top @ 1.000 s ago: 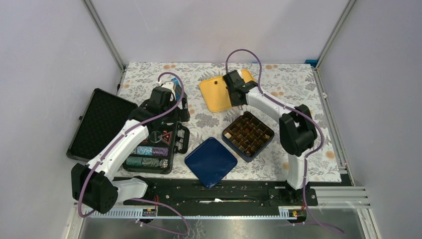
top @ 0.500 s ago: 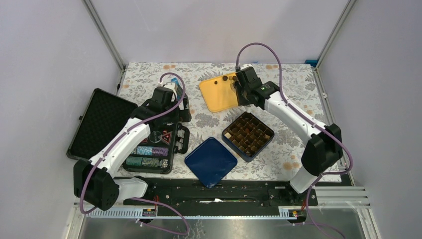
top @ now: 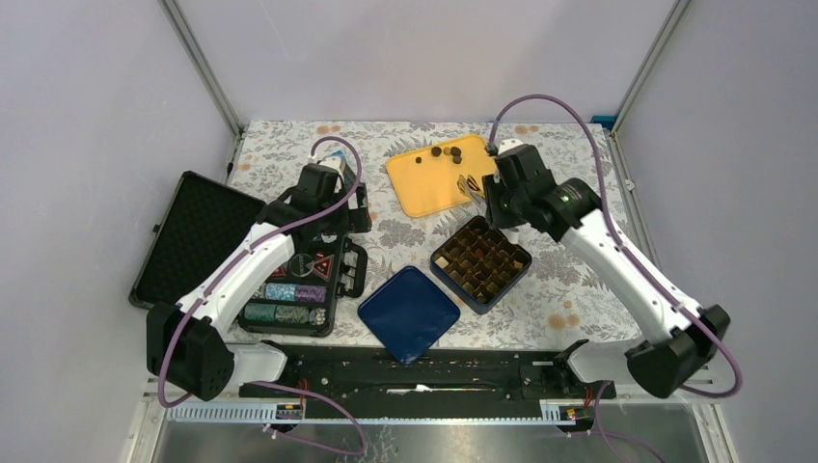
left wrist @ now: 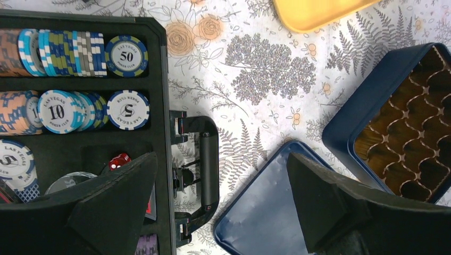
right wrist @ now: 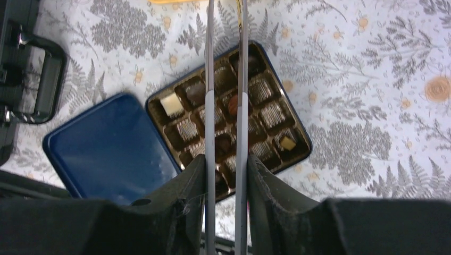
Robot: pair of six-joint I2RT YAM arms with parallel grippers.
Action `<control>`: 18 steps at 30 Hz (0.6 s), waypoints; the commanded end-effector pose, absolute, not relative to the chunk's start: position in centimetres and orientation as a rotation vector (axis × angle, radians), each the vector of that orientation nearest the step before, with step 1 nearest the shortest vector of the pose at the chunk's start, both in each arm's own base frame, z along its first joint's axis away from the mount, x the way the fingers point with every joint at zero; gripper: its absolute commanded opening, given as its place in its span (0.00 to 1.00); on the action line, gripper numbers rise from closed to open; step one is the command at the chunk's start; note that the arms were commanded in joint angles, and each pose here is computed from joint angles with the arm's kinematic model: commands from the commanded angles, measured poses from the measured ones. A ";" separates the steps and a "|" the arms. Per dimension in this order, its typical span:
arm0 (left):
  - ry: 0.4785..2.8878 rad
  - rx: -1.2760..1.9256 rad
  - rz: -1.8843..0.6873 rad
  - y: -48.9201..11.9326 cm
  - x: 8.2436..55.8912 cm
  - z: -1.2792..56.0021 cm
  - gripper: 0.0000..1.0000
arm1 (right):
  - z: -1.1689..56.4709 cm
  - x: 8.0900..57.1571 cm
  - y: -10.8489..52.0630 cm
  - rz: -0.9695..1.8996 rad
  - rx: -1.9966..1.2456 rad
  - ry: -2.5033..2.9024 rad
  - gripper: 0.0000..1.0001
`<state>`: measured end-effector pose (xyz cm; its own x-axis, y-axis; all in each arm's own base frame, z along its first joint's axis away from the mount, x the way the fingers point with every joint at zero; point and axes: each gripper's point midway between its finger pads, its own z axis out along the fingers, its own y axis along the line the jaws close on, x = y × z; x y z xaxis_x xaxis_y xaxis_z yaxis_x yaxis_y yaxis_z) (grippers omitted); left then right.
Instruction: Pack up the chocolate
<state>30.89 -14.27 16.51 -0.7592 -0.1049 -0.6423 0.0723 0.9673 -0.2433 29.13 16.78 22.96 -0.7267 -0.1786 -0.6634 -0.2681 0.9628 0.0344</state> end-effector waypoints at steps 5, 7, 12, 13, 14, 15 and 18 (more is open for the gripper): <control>2.324 -0.040 -0.291 -14.0 32.9 19.5 0.99 | 22.4 22.7 14.3 0.209 -0.342 2.496 0.16; 2.321 -0.040 -0.288 -13.9 32.9 19.6 0.99 | 22.0 22.0 14.3 0.232 -0.340 2.501 0.16; 2.328 -0.041 -0.290 -13.9 32.7 19.4 0.99 | 20.9 21.1 14.3 0.262 -0.342 2.526 0.16; 2.328 -0.041 -0.294 -13.9 32.7 19.4 0.99 | 20.6 21.1 14.3 0.259 -0.350 2.528 0.16; 2.328 -0.041 -0.301 -14.0 32.6 19.5 0.99 | 20.3 21.1 14.2 0.247 -0.354 2.531 0.16; 2.330 -0.039 -0.308 -14.1 32.6 19.5 0.99 | 20.0 21.2 14.1 0.233 -0.364 2.536 0.17; 2.325 -0.043 -0.317 -14.2 32.5 19.7 0.99 | 19.5 21.3 14.2 0.224 -0.382 2.547 0.17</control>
<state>31.70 -13.93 17.51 -0.7400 -0.1118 -0.6633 0.0544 0.9729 -0.2247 20.90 13.37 18.88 -0.8329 -0.2170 -0.5091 -0.2861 0.9563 0.0604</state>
